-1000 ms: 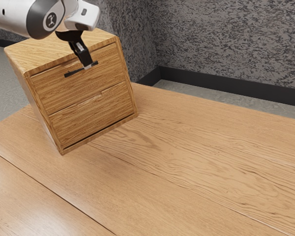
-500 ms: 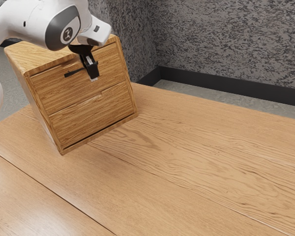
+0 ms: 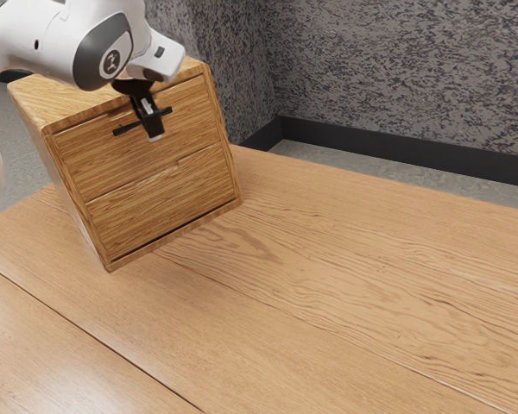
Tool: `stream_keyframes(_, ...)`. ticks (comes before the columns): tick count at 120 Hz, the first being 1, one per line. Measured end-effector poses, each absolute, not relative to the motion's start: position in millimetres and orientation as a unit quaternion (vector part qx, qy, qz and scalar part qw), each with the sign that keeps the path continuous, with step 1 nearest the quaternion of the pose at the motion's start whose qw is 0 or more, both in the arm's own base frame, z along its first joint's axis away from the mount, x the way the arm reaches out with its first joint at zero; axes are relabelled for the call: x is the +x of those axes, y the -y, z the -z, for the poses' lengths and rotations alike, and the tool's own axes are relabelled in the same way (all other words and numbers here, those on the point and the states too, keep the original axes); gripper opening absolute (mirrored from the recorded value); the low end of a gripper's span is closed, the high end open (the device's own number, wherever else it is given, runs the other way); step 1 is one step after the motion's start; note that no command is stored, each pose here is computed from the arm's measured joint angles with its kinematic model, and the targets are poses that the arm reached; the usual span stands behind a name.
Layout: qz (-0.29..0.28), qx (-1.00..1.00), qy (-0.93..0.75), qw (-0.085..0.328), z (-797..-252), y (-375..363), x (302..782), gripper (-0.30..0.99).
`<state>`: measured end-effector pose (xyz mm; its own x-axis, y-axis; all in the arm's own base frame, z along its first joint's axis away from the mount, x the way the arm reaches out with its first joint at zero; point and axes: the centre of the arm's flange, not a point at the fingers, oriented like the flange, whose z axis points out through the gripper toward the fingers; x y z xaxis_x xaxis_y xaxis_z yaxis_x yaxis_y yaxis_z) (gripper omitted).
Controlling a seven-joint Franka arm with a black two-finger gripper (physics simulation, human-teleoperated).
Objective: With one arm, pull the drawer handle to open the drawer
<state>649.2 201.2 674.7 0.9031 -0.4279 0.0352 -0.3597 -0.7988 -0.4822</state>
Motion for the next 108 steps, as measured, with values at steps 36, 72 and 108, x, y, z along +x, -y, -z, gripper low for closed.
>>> stream_keyframes(36, 0.072, -0.947, -0.206, 0.238, -665.2, -204.0, 655.4, 0.39)
stream_keyframes(72, 0.079, -0.948, -0.191, 0.243, -667.5, -221.1, 654.7, 0.29)
stream_keyframes(108, 0.080, -0.949, -0.190, 0.237, -663.3, -221.6, 657.1, 0.11)
